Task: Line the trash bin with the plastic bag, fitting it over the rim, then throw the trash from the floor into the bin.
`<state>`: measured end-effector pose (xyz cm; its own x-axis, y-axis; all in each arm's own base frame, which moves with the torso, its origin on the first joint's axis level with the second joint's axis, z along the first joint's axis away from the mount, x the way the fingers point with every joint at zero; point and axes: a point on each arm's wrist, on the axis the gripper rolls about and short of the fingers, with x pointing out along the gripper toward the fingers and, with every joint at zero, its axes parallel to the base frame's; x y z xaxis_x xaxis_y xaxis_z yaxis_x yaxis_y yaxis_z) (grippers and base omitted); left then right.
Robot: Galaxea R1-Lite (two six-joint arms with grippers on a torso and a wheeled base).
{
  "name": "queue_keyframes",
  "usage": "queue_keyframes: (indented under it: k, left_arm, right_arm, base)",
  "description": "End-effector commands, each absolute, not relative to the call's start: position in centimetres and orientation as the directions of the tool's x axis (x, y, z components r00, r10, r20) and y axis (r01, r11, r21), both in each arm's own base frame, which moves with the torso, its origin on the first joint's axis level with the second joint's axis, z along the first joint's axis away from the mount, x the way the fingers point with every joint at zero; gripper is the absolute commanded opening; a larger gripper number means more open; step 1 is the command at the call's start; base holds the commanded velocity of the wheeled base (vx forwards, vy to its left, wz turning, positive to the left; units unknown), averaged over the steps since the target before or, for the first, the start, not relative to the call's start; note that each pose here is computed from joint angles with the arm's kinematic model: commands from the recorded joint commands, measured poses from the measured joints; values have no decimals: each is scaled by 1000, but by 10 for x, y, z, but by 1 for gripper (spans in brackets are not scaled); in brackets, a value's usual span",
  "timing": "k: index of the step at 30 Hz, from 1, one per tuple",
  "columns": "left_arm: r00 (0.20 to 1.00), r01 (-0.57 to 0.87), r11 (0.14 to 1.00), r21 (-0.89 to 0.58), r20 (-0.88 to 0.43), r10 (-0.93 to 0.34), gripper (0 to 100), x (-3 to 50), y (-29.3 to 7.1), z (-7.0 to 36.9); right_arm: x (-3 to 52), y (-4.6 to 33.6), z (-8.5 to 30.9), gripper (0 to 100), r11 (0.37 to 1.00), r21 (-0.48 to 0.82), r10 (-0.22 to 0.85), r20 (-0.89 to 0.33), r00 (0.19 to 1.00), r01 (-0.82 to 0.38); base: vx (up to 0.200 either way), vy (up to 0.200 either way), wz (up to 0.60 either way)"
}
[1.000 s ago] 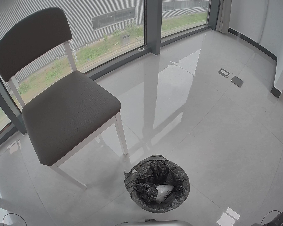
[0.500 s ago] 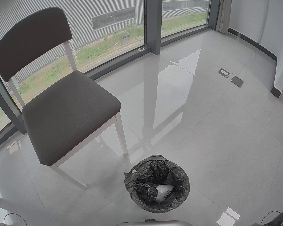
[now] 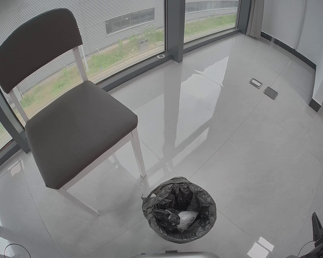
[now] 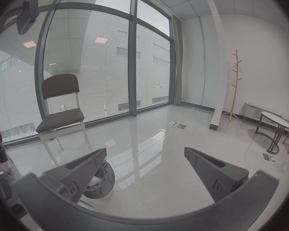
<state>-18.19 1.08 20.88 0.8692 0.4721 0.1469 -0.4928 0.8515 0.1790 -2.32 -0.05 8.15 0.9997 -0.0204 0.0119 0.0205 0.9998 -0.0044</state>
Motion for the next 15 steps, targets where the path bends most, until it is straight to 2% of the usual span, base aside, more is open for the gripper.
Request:
queue_keyframes:
  k: [1, 5, 6, 9, 13, 15]
  left_arm:
    - [877, -479, 865, 149, 120, 465, 100, -91, 11, 169]
    - [920, -390, 916, 98, 72, 384, 100, -59, 9, 137]
    - [959, -281, 955, 99, 65, 276, 100, -47, 6, 122]
    - [989, -146, 984, 100, 46, 142, 100, -38, 3, 107]
    - [992, -118, 992, 45, -29, 119, 100, -27, 3, 80]
    - [996, -86, 996, 31, 2, 86, 100, -26, 2, 83]
  right_arm:
    - [-23, 0, 76, 100, 1000, -3, -12, 3, 1000, 12]
    - [-23, 0, 76, 100, 1000, -1, -12, 3, 1000, 12]
    - [-23, 0, 76, 100, 1000, -1, -12, 3, 1000, 12]
    - [-23, 0, 76, 100, 1000, -1, -12, 3, 1000, 12]
    - [-23, 0, 76, 100, 1000, -1, -12, 3, 1000, 12]
    - [-23, 0, 76, 100, 1000, -1, -12, 3, 1000, 12]
  base:
    - [0, 0, 0]
    - [0, 0, 0]
    - [0, 0, 0]
    - [0, 0, 0]
    - [0, 0, 0]
    - [0, 0, 0]
